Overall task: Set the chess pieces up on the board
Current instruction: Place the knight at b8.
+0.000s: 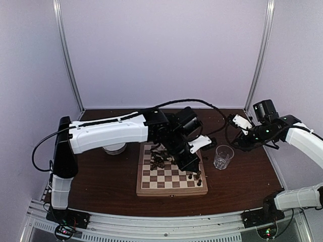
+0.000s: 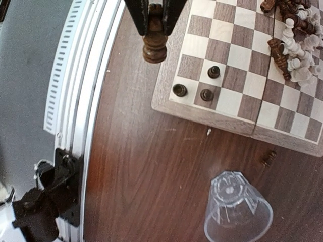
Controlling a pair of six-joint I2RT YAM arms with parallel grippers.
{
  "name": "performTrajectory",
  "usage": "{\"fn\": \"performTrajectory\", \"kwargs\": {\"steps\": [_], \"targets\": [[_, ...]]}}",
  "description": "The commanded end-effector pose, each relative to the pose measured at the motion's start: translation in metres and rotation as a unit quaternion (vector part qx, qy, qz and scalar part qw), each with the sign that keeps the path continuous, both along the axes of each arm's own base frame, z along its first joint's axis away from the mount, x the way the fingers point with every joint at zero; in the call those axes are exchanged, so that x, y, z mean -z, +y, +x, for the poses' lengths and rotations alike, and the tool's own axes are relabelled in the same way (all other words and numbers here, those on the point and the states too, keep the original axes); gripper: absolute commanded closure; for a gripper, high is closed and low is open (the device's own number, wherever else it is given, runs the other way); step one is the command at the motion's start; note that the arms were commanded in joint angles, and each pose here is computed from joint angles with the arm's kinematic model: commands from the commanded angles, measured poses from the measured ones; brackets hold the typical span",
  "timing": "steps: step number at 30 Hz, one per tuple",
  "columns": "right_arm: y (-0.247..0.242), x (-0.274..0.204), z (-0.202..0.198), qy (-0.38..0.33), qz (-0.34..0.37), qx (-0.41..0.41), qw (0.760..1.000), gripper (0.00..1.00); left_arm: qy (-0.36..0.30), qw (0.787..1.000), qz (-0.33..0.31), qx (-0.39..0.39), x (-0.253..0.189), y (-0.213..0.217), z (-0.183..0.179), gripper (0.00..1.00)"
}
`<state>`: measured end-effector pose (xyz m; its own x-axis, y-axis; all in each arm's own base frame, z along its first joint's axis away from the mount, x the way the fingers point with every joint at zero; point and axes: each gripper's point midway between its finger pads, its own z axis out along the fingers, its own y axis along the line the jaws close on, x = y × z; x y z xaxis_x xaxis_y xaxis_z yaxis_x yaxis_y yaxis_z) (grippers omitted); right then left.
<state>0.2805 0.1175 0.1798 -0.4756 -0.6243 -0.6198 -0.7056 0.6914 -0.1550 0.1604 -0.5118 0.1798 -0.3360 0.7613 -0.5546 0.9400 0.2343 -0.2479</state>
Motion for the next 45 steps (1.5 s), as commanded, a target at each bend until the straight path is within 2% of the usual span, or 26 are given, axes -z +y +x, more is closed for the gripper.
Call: {"fn": "performTrajectory", "kwargs": {"steps": [1, 13, 45], "targets": [[-0.004, -0.004, 0.011, -0.026, 0.004, 0.019, 0.999, 0.54, -0.019, 0.996, 0.080, 0.027, 0.025, 0.015, -0.006, 0.96], [0.000, 0.004, 0.009, -0.012, 0.008, 0.010, 1.000, 0.54, -0.025, 0.987, 0.154, 0.032, 0.077, 0.006, -0.007, 0.96], [0.001, 0.008, 0.007, -0.005, 0.008, 0.002, 1.000, 0.53, -0.051, 0.981, 0.189, 0.014, 0.111, 0.002, 0.008, 0.96]]}}
